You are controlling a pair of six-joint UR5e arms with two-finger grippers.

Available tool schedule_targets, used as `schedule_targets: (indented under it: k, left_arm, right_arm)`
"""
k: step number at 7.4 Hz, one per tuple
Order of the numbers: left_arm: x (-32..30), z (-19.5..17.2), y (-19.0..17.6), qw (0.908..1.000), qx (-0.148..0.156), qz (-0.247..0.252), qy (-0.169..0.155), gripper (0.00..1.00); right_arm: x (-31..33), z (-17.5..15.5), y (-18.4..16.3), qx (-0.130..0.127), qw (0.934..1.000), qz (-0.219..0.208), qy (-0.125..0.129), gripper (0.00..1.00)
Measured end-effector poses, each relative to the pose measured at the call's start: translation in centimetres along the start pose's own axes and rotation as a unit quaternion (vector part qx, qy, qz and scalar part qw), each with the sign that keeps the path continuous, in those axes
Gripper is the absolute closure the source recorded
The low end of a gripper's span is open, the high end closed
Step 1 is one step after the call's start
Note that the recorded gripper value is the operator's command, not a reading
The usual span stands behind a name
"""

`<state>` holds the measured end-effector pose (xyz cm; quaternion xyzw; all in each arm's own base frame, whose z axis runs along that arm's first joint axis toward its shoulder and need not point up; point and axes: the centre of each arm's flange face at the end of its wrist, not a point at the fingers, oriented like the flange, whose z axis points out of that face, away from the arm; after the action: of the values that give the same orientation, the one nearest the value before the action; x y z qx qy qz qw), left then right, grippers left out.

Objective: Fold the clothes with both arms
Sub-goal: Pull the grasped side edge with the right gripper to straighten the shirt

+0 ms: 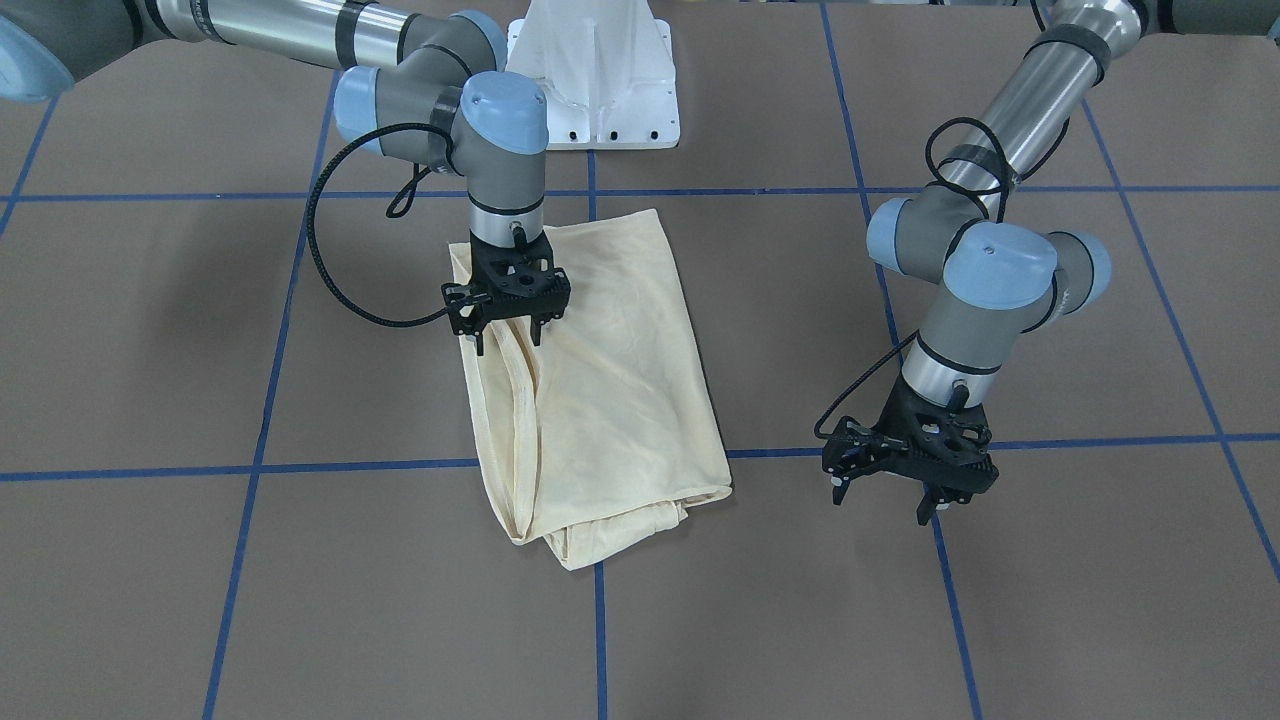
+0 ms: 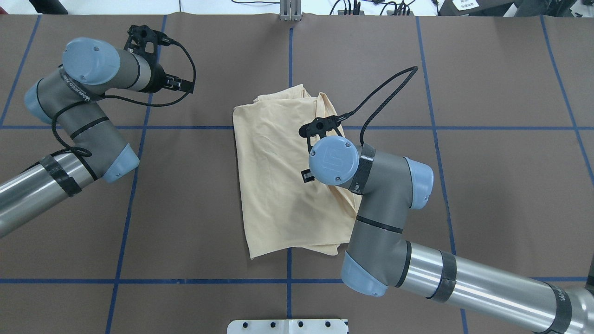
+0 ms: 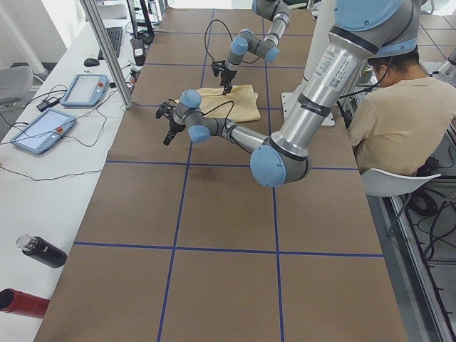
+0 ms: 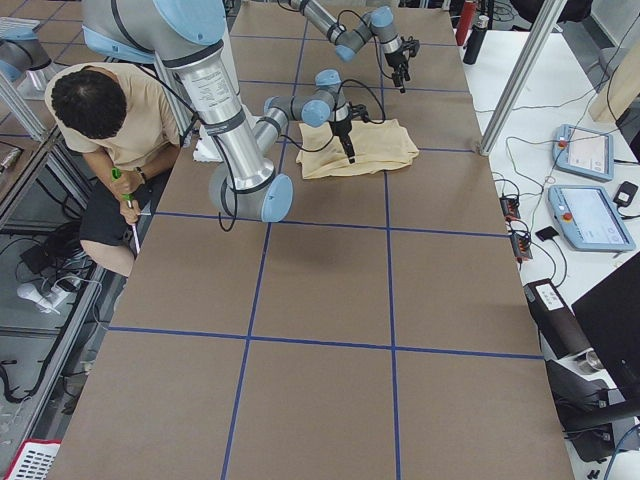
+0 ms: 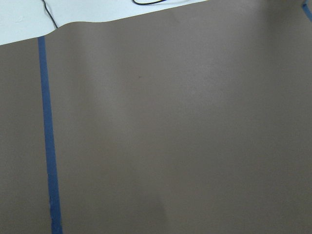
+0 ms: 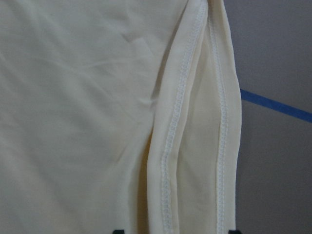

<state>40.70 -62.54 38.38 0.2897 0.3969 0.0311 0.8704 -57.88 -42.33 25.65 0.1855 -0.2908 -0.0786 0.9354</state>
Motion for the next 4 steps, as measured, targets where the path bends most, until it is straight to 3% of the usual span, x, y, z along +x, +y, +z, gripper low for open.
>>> schedule_targets:
  k: [2,3,4]
  left_arm:
    - [0.03,-0.01,-0.03,1.0000,0.000,0.000,0.000,0.00]
    - [0.03,-0.01,-0.03,1.0000,0.000,0.000,0.000,0.00]
    - [0.04,-0.01,-0.03,1.0000,0.000,0.000,0.000,0.00]
  right_arm:
    - [-0.01,0.68,-0.05,-0.005,0.9999,-0.008,0.004,0.75]
    - [-0.03,0.75,-0.08,-0.005,0.9999,-0.009,0.005,0.94]
    - [-0.07,0.71,-0.11,-0.005,0.9999,-0.009,0.004,1.00]
